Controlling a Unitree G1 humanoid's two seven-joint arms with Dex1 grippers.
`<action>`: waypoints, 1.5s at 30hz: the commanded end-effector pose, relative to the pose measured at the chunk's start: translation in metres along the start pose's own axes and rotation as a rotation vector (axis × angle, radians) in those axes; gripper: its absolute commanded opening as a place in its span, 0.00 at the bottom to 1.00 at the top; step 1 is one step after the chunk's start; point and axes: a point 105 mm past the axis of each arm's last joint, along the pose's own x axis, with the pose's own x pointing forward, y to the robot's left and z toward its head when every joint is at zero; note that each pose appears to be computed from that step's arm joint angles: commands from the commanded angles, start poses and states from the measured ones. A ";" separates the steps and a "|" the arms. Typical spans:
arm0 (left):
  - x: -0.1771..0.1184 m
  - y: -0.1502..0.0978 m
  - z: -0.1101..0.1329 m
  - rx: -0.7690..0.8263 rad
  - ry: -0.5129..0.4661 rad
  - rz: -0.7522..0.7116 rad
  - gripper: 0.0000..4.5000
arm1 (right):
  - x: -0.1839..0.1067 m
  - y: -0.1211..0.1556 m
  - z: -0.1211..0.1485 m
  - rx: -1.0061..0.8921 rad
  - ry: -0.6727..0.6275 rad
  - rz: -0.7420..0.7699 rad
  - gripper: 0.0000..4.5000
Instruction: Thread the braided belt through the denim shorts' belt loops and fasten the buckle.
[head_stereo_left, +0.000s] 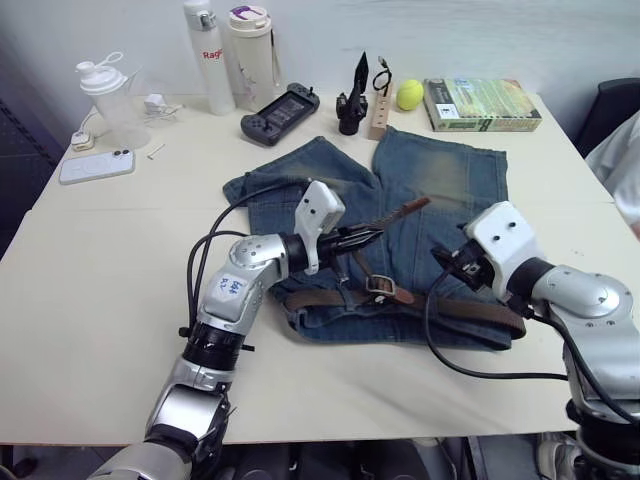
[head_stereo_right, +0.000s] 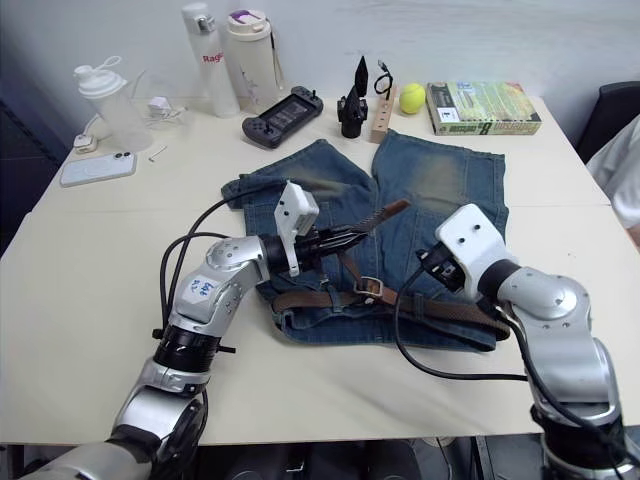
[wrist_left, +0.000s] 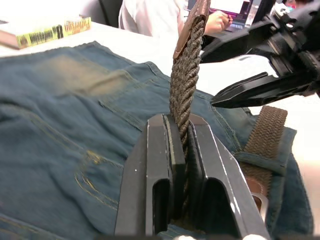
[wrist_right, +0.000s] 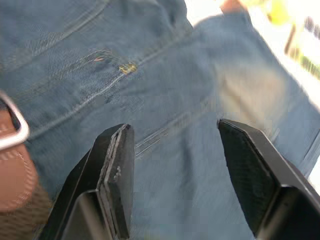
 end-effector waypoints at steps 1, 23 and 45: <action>-0.003 -0.009 0.013 0.031 -0.047 -0.017 0.00 | -0.005 0.015 0.009 0.076 -0.049 0.015 0.52; -0.019 0.006 0.033 0.253 -0.056 0.067 0.00 | 0.024 0.086 -0.056 0.124 0.208 0.118 0.02; -0.017 -0.004 0.021 0.203 -0.039 0.019 0.00 | 0.013 0.085 -0.016 0.126 0.068 0.153 0.02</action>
